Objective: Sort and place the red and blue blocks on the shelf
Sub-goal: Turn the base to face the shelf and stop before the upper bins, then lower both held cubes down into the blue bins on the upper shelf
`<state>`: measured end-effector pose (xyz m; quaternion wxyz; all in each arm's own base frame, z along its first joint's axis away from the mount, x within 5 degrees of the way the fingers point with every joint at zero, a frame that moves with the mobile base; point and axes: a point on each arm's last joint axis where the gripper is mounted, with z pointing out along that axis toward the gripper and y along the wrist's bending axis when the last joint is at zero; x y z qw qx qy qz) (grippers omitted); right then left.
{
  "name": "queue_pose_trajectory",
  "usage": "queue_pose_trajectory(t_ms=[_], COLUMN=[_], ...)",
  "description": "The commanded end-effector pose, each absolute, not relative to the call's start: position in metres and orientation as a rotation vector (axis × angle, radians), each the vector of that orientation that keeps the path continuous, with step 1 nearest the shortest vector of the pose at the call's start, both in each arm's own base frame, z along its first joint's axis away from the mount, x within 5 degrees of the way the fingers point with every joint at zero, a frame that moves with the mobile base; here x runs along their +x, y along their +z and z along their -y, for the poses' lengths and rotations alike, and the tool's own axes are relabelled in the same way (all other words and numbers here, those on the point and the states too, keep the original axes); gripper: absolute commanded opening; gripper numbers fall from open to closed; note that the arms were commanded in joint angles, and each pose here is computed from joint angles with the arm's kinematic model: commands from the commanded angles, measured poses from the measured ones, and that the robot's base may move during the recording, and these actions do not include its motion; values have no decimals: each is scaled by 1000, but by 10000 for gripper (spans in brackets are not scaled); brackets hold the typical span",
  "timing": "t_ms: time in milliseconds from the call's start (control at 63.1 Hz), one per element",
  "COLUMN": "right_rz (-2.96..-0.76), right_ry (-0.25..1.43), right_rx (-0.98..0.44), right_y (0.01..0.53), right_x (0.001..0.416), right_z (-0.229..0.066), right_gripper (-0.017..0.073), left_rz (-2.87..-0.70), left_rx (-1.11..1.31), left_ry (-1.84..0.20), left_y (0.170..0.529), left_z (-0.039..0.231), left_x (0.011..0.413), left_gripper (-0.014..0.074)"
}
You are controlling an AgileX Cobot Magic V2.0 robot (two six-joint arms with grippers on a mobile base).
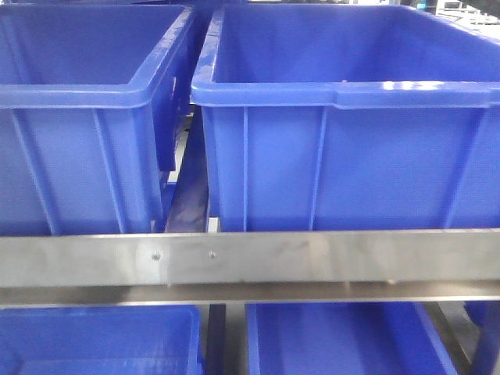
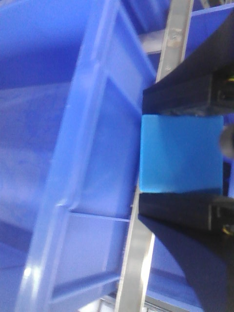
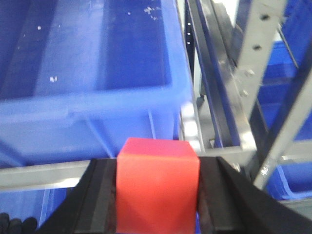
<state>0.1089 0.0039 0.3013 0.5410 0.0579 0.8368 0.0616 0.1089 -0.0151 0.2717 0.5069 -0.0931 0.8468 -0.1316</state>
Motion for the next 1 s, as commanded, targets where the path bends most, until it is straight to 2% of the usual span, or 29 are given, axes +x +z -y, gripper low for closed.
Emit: queue_pose_trajectory(t_ms=[0,982], right_rz=[-1888,-1888], right_ry=[138,138], right_rx=[130,130], right_y=[316,316], right_x=[111,111], right_z=[-3,-3], right_gripper=[49,49], left_rz=[-1928,-1928], left_rx=[-225,-225], left_ry=[-339,-339], left_y=[288,288], left_z=[15,15], left_x=[113,113], left_gripper=[125,125])
